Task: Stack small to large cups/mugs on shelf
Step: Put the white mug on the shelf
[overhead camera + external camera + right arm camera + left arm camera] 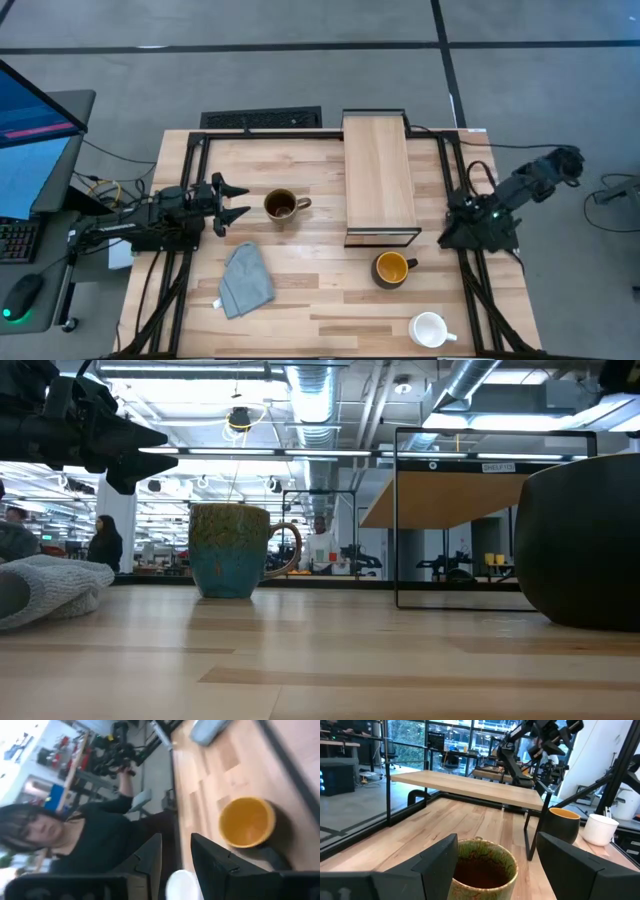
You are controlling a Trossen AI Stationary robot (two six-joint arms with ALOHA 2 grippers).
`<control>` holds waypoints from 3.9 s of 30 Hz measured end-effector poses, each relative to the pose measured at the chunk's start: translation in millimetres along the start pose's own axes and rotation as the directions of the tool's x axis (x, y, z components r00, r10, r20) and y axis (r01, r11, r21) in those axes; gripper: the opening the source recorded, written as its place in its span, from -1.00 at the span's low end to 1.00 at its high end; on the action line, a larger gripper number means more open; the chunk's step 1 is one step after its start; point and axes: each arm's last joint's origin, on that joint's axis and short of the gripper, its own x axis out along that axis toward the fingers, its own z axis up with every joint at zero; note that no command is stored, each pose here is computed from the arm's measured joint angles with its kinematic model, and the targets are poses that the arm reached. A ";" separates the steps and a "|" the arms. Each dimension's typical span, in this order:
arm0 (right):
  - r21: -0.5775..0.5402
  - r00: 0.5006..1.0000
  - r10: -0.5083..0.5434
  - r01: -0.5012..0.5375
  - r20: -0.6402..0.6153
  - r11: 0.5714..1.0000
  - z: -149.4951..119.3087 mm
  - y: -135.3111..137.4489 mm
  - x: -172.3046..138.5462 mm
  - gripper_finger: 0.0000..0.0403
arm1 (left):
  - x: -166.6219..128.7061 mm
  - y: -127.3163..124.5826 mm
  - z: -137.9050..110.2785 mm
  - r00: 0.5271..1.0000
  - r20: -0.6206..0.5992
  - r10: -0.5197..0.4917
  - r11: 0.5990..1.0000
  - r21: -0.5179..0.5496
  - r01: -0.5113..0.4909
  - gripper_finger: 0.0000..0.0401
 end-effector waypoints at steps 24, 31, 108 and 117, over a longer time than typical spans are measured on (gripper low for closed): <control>-0.266 0.989 -0.126 0.144 0.083 0.953 -53.9 23.0 15.4 -0.37 | 0.0 0.0 0.0 1.000 0.000 0.001 1.000 -0.021 -0.001 0.30; 0.009 0.980 -0.198 0.198 0.029 0.980 -75.7 14.8 36.5 -0.37 | 0.0 0.1 0.0 1.000 0.000 0.003 0.999 0.042 -0.003 0.30; 0.390 0.782 -0.303 0.556 -0.545 0.734 -143.0 47.1 137.3 -0.68 | 0.0 0.3 0.3 1.000 0.003 0.009 0.999 -0.049 -0.009 0.30; 0.348 0.790 -0.307 0.533 -0.530 0.771 -137.0 45.2 141.4 -0.24 | 0.0 0.3 0.2 1.000 0.003 0.009 0.998 -0.063 -0.009 0.30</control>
